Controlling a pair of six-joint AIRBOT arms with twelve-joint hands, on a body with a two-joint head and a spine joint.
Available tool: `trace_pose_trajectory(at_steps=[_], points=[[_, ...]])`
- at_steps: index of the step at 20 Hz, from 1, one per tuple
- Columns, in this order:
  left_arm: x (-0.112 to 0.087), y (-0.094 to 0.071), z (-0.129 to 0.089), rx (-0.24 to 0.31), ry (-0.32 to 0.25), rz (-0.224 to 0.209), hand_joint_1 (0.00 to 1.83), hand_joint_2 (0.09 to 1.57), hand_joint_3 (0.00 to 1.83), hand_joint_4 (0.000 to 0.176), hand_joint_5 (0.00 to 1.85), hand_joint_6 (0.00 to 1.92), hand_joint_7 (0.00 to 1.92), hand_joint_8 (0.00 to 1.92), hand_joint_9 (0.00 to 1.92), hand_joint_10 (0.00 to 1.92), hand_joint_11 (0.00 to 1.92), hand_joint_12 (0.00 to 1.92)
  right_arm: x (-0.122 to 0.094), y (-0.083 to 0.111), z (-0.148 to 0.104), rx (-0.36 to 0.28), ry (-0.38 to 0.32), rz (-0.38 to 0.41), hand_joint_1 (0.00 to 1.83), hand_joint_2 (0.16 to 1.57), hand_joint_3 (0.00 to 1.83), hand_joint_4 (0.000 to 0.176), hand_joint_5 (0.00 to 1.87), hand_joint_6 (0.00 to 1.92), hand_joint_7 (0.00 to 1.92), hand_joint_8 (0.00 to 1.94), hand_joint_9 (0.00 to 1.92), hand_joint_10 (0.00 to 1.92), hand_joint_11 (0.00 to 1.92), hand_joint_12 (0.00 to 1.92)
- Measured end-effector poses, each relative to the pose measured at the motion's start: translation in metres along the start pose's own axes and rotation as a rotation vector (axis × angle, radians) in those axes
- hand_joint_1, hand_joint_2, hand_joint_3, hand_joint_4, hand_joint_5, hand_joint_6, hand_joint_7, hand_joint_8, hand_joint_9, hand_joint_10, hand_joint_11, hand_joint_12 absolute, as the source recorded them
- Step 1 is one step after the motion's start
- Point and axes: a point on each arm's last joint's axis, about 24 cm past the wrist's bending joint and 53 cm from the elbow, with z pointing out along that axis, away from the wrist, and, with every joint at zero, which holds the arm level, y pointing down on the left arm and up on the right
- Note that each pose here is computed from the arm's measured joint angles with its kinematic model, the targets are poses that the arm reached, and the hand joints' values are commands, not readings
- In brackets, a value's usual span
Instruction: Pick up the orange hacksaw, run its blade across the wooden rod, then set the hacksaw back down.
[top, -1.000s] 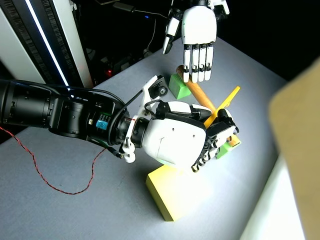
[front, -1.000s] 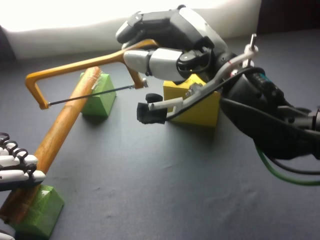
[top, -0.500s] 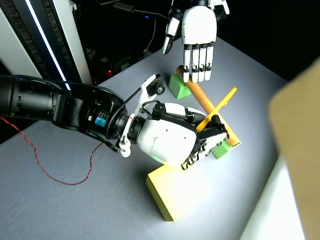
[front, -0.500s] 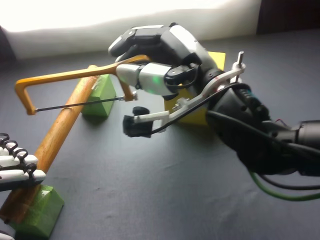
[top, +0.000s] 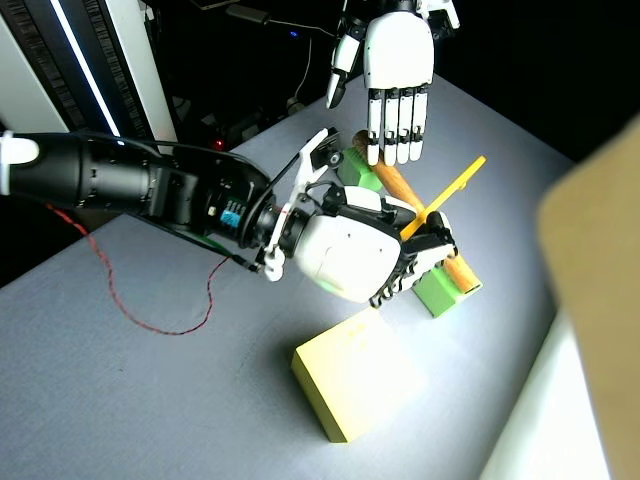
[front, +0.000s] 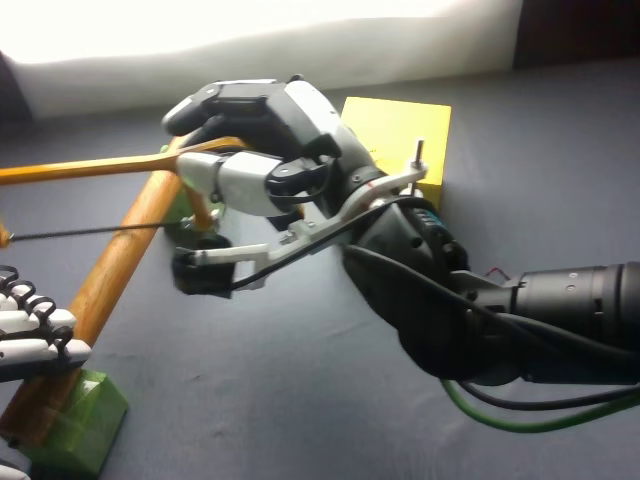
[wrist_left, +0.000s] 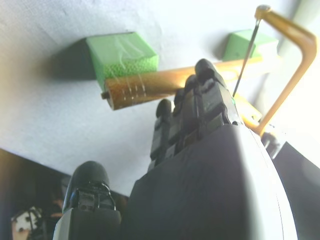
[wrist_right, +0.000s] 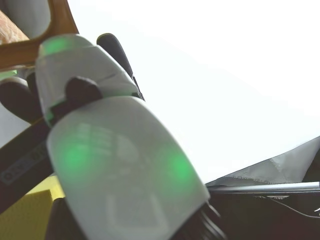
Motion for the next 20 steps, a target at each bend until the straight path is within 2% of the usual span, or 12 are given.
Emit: trace_pose_trajectory(at_steps=[2, 3, 4, 5, 7, 9, 13, 16, 20], points=[[0.000, 0.000, 0.000, 0.000, 0.000, 0.000, 0.01, 1.22, 0.00, 0.000, 0.10, 0.00, 0.07, 0.00, 0.04, 0.00, 0.00, 0.23, 0.008, -0.002, 0.001, 0.004, 0.009, 0.007, 1.37, 1.14, 0.00, 0.000, 0.80, 1.07, 0.95, 1.01, 0.93, 1.30, 0.84, 1.30], [0.000, 0.000, 0.000, 0.000, 0.000, 0.000, 0.00, 1.23, 0.00, 0.000, 0.08, 0.00, 0.05, 0.00, 0.02, 0.00, 0.00, 0.19, 0.009, -0.003, 0.000, 0.006, 0.009, 0.009, 1.37, 1.15, 0.00, 0.000, 0.79, 1.08, 0.94, 1.02, 0.93, 1.30, 0.83, 1.30], [0.000, 0.000, 0.000, 0.000, 0.000, 0.000, 0.00, 1.23, 0.00, 0.000, 0.08, 0.00, 0.05, 0.00, 0.02, 0.00, 0.00, 0.18, 0.008, -0.003, 0.001, 0.005, 0.007, 0.009, 1.37, 1.15, 0.00, 0.000, 0.78, 1.10, 0.94, 1.02, 0.93, 1.30, 0.83, 1.29], [0.000, 0.000, 0.000, 0.000, 0.000, 0.000, 0.01, 1.23, 0.00, 0.000, 0.09, 0.00, 0.05, 0.00, 0.02, 0.00, 0.00, 0.17, 0.007, -0.003, 0.001, 0.004, 0.003, 0.010, 1.37, 1.12, 0.00, 0.000, 0.85, 0.99, 0.99, 0.96, 0.99, 1.24, 0.84, 1.28], [0.000, 0.000, 0.000, 0.000, 0.001, 0.000, 0.02, 1.22, 0.00, 0.000, 0.11, 0.00, 0.07, 0.00, 0.05, 0.00, 0.00, 0.26, 0.003, 0.001, -0.002, 0.001, -0.003, 0.008, 1.37, 1.14, 0.00, 0.000, 0.81, 1.04, 0.96, 1.00, 0.93, 1.30, 0.84, 1.28], [0.000, 0.000, 0.000, 0.000, 0.000, 0.000, 0.01, 1.22, 0.00, 0.000, 0.11, 0.00, 0.07, 0.00, 0.05, 0.00, 0.00, 0.25, -0.004, 0.005, -0.005, -0.007, -0.010, -0.004, 1.37, 1.13, 0.00, 0.000, 0.84, 1.03, 0.95, 1.00, 0.94, 1.28, 0.84, 1.28], [0.001, -0.001, 0.000, 0.002, 0.001, -0.001, 0.02, 1.23, 0.00, 0.000, 0.08, 0.00, 0.05, 0.00, 0.02, 0.00, 0.00, 0.17, -0.040, 0.011, -0.016, -0.006, -0.063, -0.025, 1.37, 1.13, 0.00, 0.000, 0.84, 1.02, 0.96, 0.99, 0.94, 1.27, 0.86, 1.27], [0.000, -0.001, 0.000, 0.002, -0.002, -0.001, 0.01, 1.22, 0.00, 0.000, 0.09, 0.00, 0.07, 0.00, 0.04, 0.00, 0.00, 0.23, -0.065, 0.027, -0.023, -0.029, -0.100, -0.044, 1.38, 1.13, 0.00, 0.000, 0.84, 1.00, 0.98, 0.97, 0.95, 1.26, 0.87, 1.27], [-0.001, -0.002, 0.000, 0.003, -0.004, -0.001, 0.01, 1.23, 0.00, 0.000, 0.10, 0.00, 0.07, 0.00, 0.05, 0.00, 0.00, 0.23, -0.089, 0.036, -0.035, -0.049, -0.130, -0.054, 1.38, 1.12, 0.00, 0.000, 0.86, 0.99, 0.98, 0.96, 0.95, 1.25, 0.87, 1.25]])
